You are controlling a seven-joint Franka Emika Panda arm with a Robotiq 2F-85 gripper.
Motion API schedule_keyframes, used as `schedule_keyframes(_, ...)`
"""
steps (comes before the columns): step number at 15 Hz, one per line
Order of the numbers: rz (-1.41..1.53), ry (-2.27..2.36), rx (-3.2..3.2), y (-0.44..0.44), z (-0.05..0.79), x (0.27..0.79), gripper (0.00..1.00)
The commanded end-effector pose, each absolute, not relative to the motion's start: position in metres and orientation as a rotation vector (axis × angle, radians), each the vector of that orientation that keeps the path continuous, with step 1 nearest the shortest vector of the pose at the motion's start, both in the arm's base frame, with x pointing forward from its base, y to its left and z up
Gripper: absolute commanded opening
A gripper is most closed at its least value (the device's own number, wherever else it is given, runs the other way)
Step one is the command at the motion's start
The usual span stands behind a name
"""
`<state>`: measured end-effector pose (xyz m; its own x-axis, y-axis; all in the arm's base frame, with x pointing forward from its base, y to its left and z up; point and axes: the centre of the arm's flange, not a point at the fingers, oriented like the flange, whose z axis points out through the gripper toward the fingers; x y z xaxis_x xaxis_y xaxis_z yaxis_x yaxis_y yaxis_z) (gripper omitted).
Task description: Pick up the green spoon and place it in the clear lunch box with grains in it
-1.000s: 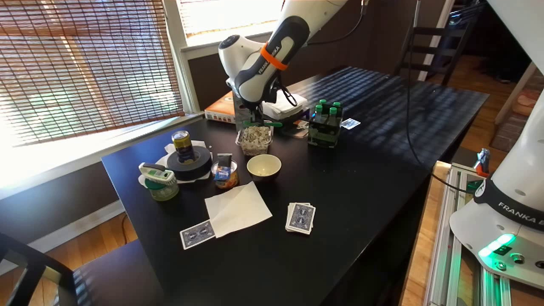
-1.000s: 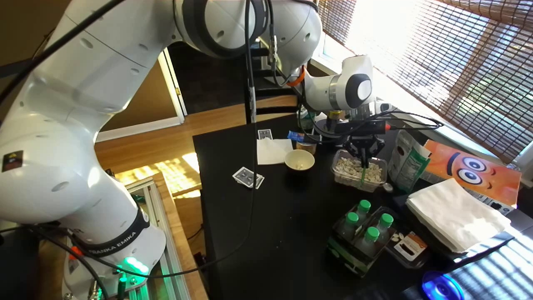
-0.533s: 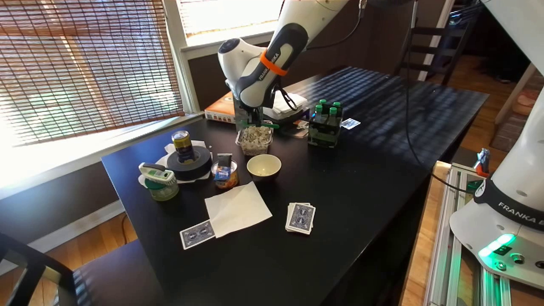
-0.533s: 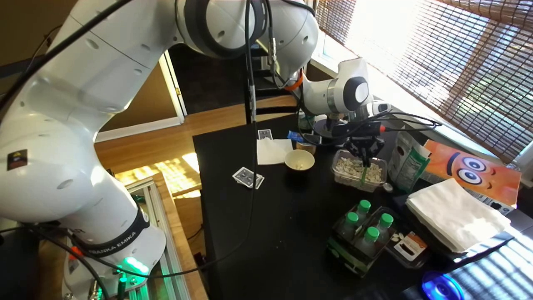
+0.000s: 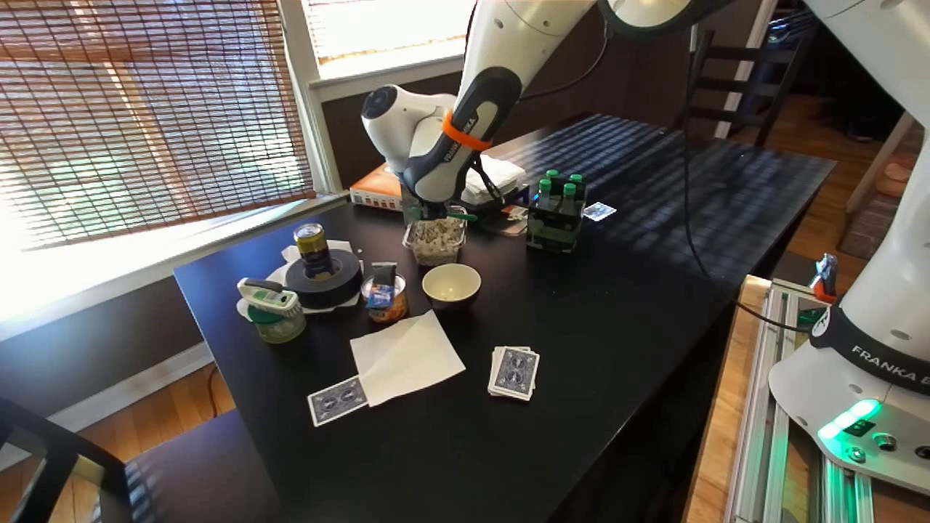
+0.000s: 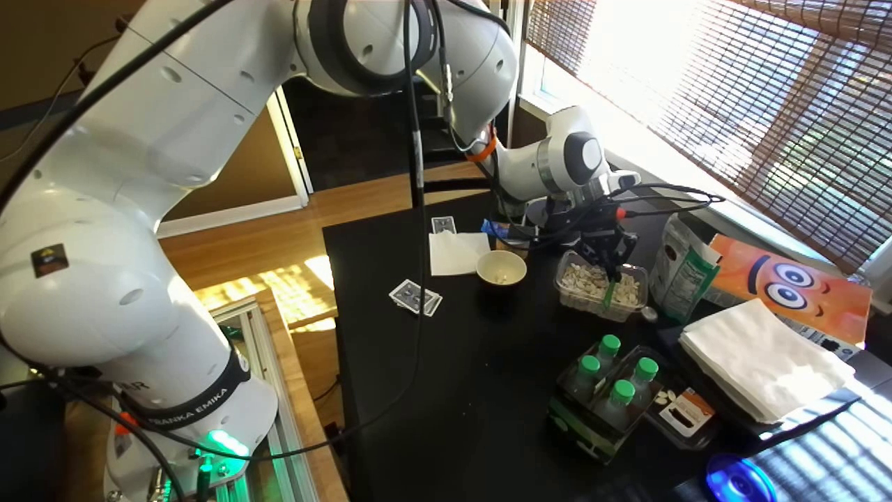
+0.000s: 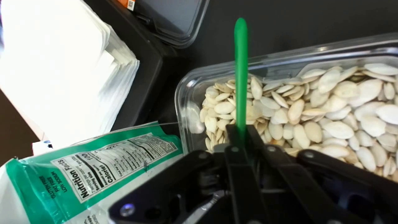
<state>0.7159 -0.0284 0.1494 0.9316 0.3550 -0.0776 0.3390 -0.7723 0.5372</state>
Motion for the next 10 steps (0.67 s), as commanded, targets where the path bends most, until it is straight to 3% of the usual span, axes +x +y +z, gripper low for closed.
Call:
schedule_keyframes(1,0.067,0.486,2.440,-0.022,0.139,0.725,0.02)
schedule_keyframes(8,0.079,0.478,2.383,-0.011,0.134,0.732,0.02)
schedule_keyframes(9,0.074,0.489,2.395,-0.009,0.134,0.731,0.09)
schedule_keyframes(10,0.064,0.493,2.406,-0.008,0.134,0.731,0.34)
